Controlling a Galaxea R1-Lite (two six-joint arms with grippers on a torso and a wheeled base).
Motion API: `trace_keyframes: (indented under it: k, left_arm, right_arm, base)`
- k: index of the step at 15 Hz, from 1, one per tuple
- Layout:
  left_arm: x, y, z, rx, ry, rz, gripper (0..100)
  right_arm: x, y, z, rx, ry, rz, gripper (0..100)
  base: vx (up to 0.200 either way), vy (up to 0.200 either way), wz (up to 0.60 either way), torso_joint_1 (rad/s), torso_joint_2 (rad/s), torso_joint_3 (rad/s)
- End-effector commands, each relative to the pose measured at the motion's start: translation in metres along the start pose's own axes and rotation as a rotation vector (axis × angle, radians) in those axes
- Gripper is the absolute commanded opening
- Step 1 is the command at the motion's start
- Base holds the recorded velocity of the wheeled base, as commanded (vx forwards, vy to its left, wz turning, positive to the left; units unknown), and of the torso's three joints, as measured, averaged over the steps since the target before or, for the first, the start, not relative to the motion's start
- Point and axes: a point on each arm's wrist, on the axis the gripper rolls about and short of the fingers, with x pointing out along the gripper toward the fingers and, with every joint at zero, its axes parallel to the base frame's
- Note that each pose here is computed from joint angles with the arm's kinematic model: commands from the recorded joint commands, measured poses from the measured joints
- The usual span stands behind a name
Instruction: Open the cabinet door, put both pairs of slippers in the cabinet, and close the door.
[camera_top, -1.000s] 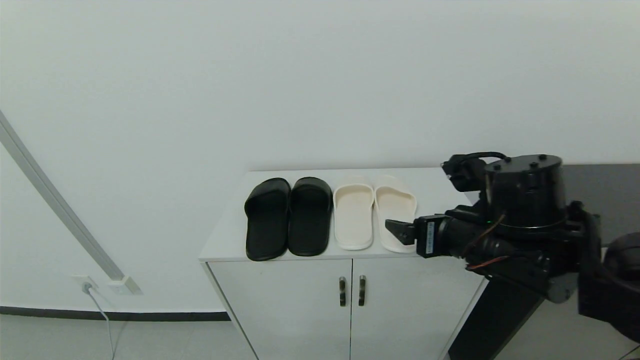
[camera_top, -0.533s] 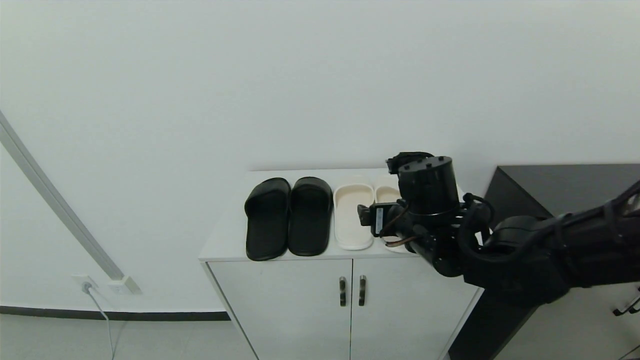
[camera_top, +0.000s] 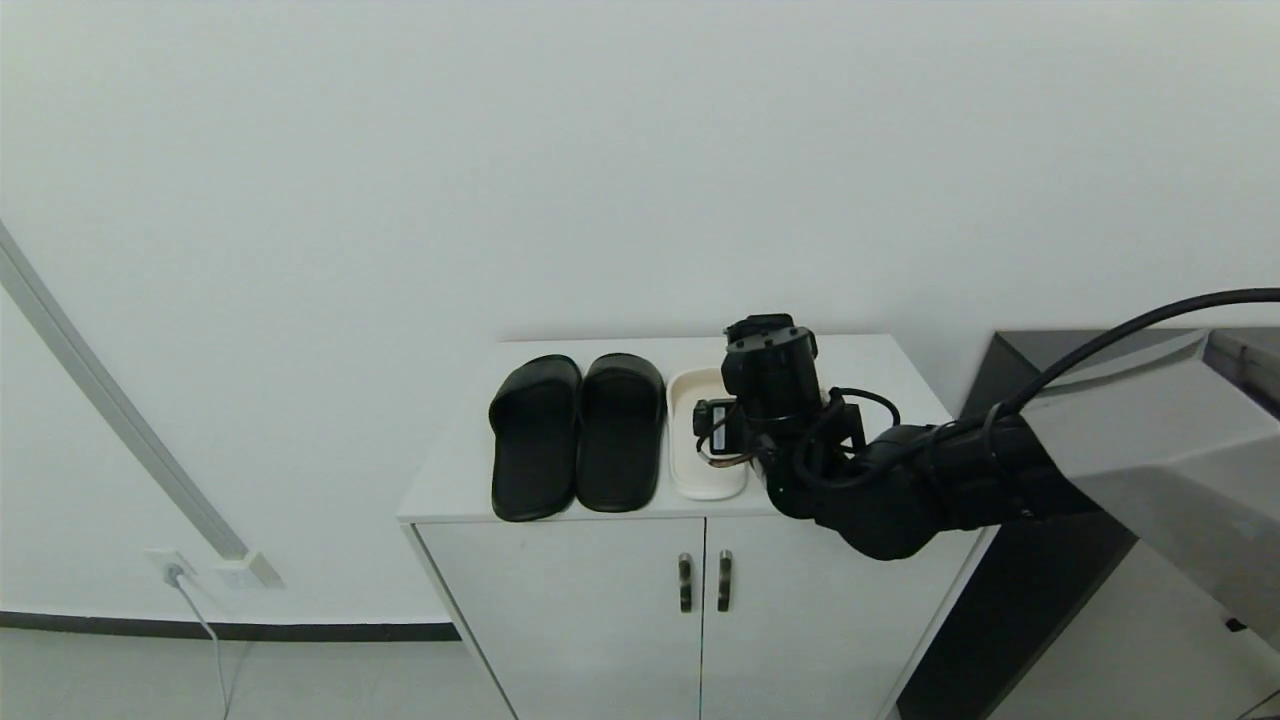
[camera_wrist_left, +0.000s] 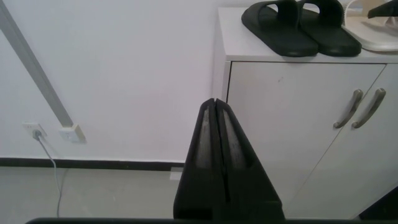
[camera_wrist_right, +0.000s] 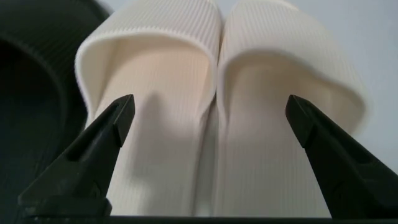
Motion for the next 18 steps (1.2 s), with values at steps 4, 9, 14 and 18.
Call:
trace_keyframes:
  k: [4,9,14,18]
  left_arm:
    - [0.0,0.0,0.0,-0.002,0.0,0.001,0]
    - [0.0,0.0,0.0,-0.003,0.0,0.001,0]
    - [0.0,0.0,0.0,-0.005,0.0,0.001,0]
    - [0.0,0.0,0.0,-0.006,0.0,0.001,0]
  right_arm:
    - [0.036,0.0,-0.003,-0.003,-0.028,-0.038,100]
    - [0.046,0.004,-0.003,-0.019,-0.046,-0.041,0]
    - [0.046,0.003,0.0,-0.032,-0.051,-0.044,0]
    - [0.03,-0.003,0.015,-0.023,-0.066,-0.035,0]
  base:
    - [0.0,0.0,0.0,0.0,0.0,0.0]
    - [0.0,0.0,0.0,0.0,0.0,0.0]
    - [0.0,0.0,0.0,0.0,0.0,0.0]
    - [0.0,0.0,0.0,0.0,0.0,0.0]
